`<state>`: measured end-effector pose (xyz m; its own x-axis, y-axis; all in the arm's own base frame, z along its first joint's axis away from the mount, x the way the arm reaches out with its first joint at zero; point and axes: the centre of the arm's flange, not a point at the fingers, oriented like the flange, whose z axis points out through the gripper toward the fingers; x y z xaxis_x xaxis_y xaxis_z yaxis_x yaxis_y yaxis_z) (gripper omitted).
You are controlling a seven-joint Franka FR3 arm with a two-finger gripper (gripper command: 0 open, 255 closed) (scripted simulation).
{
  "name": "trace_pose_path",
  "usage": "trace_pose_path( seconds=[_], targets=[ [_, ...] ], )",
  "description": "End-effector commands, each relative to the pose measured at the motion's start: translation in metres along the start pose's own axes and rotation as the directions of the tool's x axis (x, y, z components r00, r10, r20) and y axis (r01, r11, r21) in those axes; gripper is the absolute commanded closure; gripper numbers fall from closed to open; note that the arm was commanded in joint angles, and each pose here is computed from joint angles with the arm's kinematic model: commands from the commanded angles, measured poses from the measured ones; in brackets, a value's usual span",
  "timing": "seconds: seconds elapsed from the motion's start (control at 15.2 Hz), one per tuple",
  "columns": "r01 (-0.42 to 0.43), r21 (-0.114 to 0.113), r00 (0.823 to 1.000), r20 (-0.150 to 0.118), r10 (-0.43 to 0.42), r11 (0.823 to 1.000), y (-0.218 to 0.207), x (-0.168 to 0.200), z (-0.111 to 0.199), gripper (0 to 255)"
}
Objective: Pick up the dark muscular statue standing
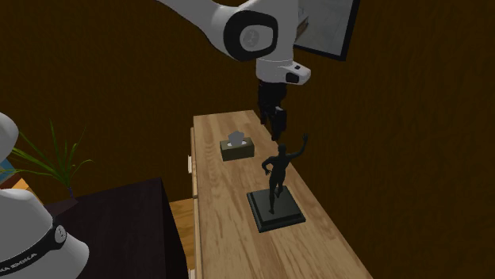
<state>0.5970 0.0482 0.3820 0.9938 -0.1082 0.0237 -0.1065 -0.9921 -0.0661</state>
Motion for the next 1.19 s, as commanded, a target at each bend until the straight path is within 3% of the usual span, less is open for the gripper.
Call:
trace_pose_path(
  seconds=[0.0, 0.33, 0.99, 1.06, 1.12],
  targets=[
    [0.005, -0.001, 1.000, 0.005, -0.005, 1.000, -0.004, 0.019, 0.018, 0],
    [0.018, -0.005, 1.000, 0.019, -0.018, 1.000, -0.016, 0.064, 0.065, 0],
    [0.018, -0.005, 1.000, 0.019, -0.018, 1.000, -0.013, 0.063, 0.105, 0],
    [0.018, -0.005, 1.000, 0.019, -0.018, 1.000, -0.013, 0.063, 0.105, 255],
    [0.018, -0.005, 1.000, 0.019, -0.018, 1.000, -0.013, 0.063, 0.105, 255]
  ],
)
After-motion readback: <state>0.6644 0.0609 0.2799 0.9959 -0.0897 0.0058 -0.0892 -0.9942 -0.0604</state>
